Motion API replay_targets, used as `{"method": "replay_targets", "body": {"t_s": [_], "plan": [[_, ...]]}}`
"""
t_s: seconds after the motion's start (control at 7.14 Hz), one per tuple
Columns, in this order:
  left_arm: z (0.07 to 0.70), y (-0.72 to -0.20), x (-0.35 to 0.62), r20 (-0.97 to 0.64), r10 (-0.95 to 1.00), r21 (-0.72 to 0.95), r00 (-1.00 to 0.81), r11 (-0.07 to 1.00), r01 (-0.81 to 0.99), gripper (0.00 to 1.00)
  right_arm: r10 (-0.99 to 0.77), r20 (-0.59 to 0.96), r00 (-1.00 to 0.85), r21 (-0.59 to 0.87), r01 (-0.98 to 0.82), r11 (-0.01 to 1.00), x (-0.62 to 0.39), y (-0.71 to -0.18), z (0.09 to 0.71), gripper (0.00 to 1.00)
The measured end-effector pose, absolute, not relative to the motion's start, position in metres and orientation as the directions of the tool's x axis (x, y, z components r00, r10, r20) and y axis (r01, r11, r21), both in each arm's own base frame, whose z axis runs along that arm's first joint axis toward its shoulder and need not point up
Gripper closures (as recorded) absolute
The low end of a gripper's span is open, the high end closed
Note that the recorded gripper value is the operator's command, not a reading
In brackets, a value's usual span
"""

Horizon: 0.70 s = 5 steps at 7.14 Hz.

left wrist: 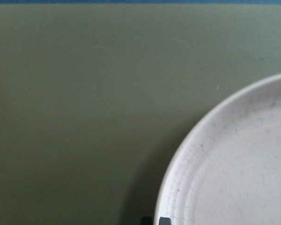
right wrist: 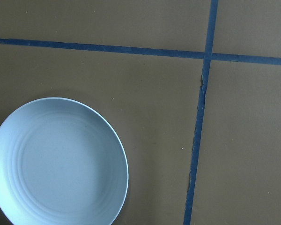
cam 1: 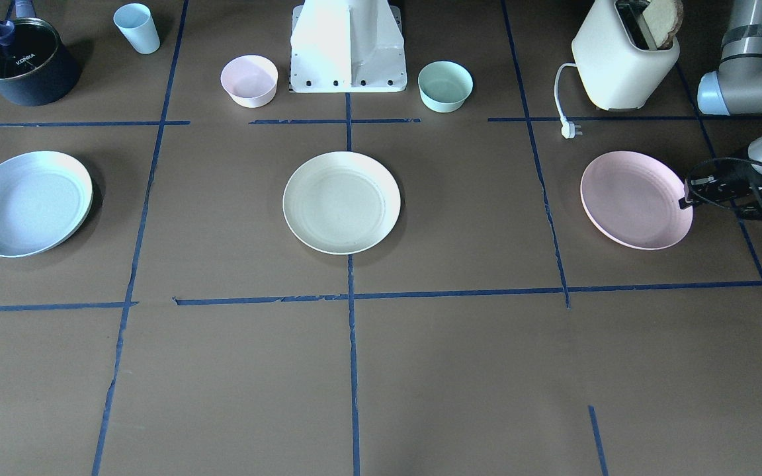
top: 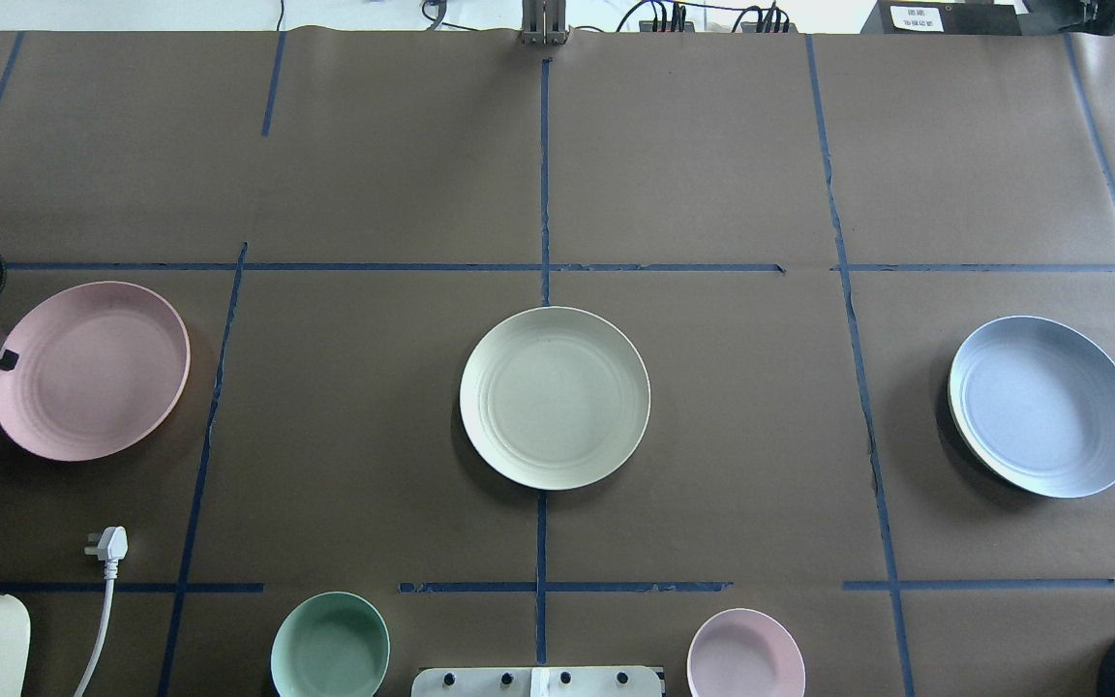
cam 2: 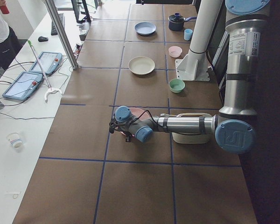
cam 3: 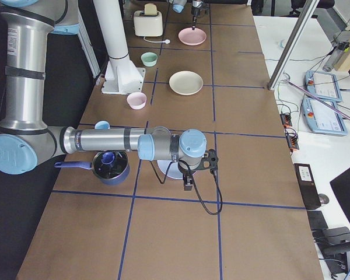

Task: Stack three plates with pink and blue
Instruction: 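Grasp the pink plate rim with the left gripper and lift it, then carry the pink plate onto the cream plate and release with left gripper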

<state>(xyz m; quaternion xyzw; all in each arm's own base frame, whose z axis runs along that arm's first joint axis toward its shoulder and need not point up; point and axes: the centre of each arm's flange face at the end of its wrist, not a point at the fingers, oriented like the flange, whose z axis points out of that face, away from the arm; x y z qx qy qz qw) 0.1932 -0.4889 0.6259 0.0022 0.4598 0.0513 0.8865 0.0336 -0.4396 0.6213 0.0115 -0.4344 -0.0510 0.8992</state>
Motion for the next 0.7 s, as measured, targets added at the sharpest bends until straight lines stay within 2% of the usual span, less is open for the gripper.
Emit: {"method": "replay_targets", "body": {"t_s": [0.28, 0.42, 0.7], "plan": [[0.539, -0.515, 0.227, -0.861, 0.178, 0.134, 0.475, 0.983, -0.127, 1.0, -0.101, 0.781, 0.617, 0.065, 0.081, 0.995, 0.034, -0.44, 0.621, 0.0], [0.488, -0.512, 0.239, -0.886, 0.201, 0.161, 0.418, 0.978, -0.13, 1.0, -0.101, 0.781, 0.616, 0.065, 0.081, 0.995, 0.033, -0.44, 0.621, 0.0], [0.373, -0.499, 0.304, -0.935, 0.141, 0.107, 0.324, 0.987, -0.121, 1.0, -0.102, 0.781, 0.616, 0.064, 0.083, 0.994, 0.033, -0.44, 0.621, 0.0]]}}
